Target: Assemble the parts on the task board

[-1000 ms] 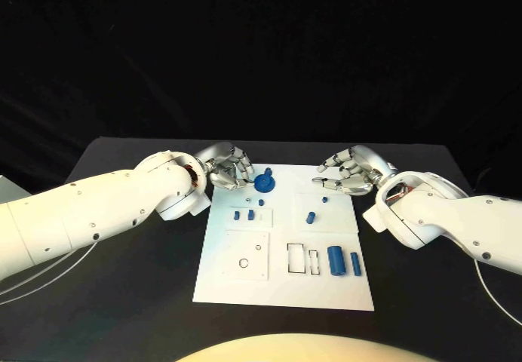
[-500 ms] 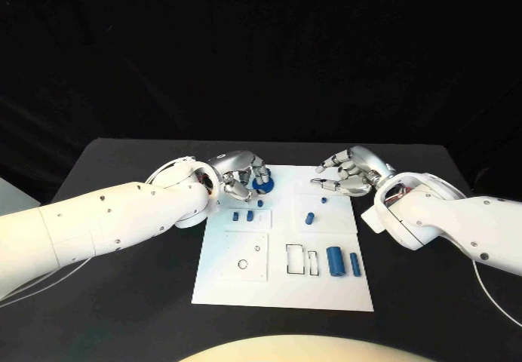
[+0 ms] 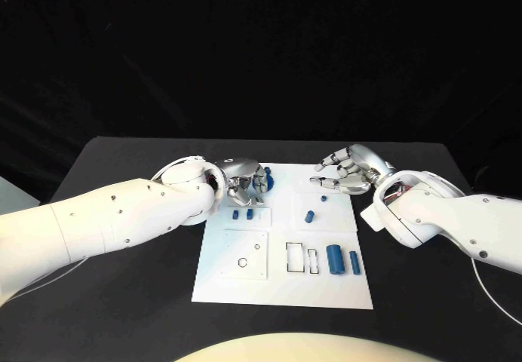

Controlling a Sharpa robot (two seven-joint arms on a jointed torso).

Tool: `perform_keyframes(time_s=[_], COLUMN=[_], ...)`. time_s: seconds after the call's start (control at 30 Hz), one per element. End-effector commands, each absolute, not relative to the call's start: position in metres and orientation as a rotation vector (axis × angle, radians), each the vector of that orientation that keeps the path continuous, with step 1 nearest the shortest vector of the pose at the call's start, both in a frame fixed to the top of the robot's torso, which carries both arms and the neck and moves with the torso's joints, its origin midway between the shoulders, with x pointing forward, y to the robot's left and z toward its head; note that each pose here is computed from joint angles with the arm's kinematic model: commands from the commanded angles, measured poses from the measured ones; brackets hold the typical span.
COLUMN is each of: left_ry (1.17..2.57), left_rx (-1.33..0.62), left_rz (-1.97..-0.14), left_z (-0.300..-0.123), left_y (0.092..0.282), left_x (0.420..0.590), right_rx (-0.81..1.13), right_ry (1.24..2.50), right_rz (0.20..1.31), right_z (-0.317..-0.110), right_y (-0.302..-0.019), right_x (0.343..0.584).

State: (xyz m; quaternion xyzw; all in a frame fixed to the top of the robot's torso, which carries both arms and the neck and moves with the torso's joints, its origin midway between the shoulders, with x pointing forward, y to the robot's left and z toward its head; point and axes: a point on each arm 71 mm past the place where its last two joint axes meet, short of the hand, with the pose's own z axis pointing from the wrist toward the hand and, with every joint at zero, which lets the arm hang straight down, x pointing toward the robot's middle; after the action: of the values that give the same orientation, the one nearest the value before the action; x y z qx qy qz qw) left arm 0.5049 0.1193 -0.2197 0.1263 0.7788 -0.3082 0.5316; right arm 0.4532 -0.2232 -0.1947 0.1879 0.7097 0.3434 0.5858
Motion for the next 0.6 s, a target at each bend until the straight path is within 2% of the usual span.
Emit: perform_keyframes(time_s=[0.03, 0.6], left_ry=[1.910, 1.919], left_rx=[0.340, 0.323], left_rz=[-0.687, -0.682], left_z=[-0.2246, -0.2286], left_y=[0.1185, 0.1155], left_x=[0.5046, 0.5096], right_rx=[0.426, 0.424], right_ry=[1.647, 1.647], right_rz=[0.812, 0.815], right_z=[-0.1940, -0.1939], right_y=[-0.2218, -0.2208], right_x=[0.4526, 0.4523])
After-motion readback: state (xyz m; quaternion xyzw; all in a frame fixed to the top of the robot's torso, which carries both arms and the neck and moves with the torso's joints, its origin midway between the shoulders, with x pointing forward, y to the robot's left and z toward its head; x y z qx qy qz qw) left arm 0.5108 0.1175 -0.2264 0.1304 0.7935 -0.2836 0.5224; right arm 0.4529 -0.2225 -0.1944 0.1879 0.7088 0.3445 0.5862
